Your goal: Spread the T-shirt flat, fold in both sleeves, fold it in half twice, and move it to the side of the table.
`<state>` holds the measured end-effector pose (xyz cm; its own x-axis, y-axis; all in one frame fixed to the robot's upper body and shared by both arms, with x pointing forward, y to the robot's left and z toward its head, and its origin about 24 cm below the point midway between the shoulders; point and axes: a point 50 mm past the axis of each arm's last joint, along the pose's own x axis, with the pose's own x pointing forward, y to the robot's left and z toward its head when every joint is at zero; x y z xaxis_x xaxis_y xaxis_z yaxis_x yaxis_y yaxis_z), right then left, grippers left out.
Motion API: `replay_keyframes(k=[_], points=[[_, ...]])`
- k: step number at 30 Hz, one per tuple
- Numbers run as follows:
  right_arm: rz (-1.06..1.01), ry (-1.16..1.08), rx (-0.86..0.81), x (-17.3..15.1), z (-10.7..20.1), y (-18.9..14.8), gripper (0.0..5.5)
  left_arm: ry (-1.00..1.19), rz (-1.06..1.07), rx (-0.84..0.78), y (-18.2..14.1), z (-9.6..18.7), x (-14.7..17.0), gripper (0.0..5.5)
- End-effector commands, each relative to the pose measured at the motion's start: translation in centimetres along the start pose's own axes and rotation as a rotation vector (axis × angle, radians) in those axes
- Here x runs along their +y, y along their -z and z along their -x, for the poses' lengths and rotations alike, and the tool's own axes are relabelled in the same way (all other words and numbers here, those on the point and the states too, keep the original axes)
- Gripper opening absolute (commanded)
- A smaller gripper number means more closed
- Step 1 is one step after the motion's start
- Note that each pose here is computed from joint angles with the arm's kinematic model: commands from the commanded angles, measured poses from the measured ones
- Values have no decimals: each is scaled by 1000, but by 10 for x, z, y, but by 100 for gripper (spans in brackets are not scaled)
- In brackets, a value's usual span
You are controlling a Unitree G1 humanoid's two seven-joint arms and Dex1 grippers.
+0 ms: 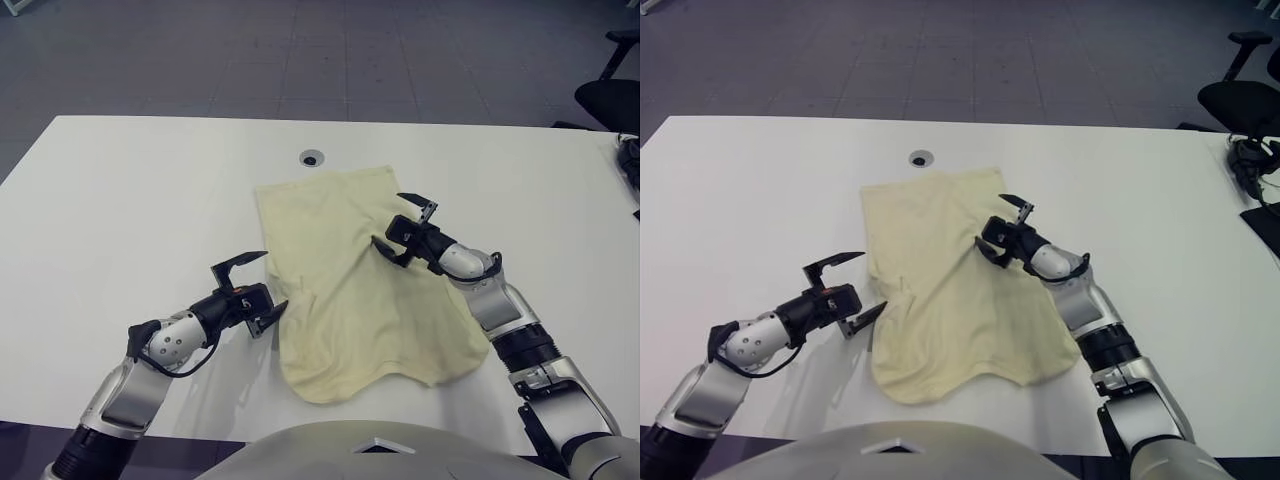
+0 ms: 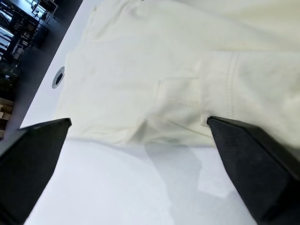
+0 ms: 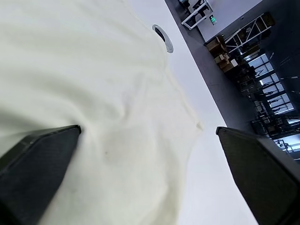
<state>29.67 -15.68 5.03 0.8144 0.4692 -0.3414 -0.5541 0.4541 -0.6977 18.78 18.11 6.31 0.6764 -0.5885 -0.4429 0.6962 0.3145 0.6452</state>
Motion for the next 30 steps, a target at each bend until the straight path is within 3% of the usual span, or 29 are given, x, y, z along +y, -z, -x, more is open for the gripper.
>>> replay_keyframes(k=[1,17,22,30], points=[[18,-63,162,14,6,29,537,28,-84,103,17,10,3,540],[8,-38,326,11,14,55,537,6,-59,71,18,20,12,540],[8,-48,305,14,13,51,537,-277,129,-123,-10,1,48,540],[12,-46,303,16,10,49,537,-210,218,-290,-44,-24,47,540]])
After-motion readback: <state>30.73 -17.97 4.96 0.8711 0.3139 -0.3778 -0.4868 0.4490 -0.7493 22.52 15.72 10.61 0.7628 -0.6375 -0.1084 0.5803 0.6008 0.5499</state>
